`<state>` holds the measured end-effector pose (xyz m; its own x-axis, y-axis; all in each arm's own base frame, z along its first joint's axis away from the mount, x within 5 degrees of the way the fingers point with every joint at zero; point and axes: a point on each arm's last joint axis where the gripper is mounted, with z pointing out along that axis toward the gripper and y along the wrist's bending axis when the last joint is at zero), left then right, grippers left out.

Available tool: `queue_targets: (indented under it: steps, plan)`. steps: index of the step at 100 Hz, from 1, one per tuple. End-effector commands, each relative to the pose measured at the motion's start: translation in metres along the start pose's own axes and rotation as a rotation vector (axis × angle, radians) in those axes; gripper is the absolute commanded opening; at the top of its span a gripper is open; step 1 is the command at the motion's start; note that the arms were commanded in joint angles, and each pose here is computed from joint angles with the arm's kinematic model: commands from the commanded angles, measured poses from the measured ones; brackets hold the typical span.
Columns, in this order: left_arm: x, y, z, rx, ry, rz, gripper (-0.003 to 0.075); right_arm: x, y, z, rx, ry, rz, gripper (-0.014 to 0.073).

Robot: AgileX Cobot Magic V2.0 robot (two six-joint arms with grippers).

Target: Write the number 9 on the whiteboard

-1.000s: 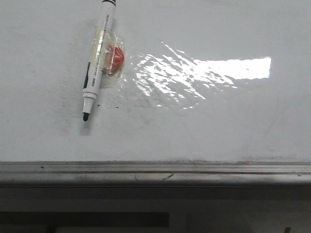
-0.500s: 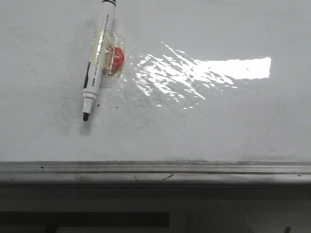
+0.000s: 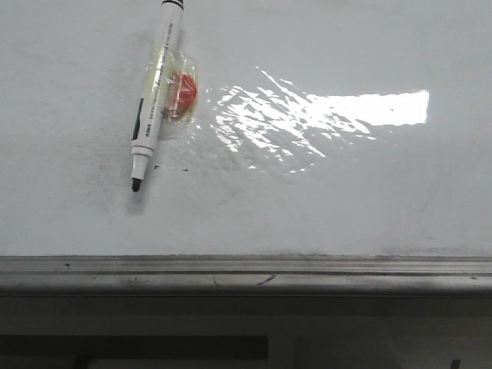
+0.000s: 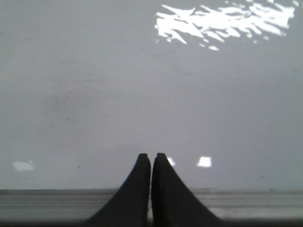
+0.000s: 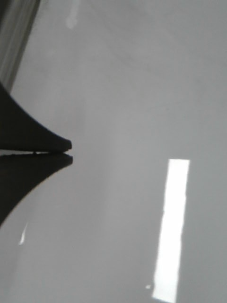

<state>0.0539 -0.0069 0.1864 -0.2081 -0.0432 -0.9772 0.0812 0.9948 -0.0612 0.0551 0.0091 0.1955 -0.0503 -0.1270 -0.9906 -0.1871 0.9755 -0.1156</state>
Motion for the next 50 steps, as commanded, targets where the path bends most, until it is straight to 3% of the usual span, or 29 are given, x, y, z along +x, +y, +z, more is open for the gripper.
queue_targets:
  steps: [1, 13, 29, 34, 43, 50]
  plan:
    - [-0.007, -0.002, -0.001, 0.040, -0.142, -0.222, -0.0020, -0.006, 0.001, 0.000, -0.004, -0.147, 0.001, -0.0061]
    - [-0.016, -0.003, -0.003, 0.108, -0.220, -0.642, -0.0020, -0.011, 0.001, -0.001, -0.015, -0.210, 0.171, -0.0061]
    - [-0.019, -0.002, -0.004, 0.160, -0.238, -0.962, -0.0020, -0.013, -0.001, -0.002, -0.021, -0.227, 0.350, -0.0061]
    - [-0.019, -0.003, -0.004, 0.169, -0.237, -1.005, -0.0020, -0.016, -0.002, -0.002, -0.019, -0.258, 0.440, -0.0061]
    - [-0.022, -0.005, -0.005, 0.188, -0.226, -0.969, -0.0020, -0.034, -0.010, -0.008, -0.010, -0.388, 0.667, -0.0063]
    - [-0.032, -0.012, -0.010, 0.247, -0.207, -0.873, -0.0020, -0.059, -0.015, -0.017, -0.024, -0.476, 0.702, -0.0063]
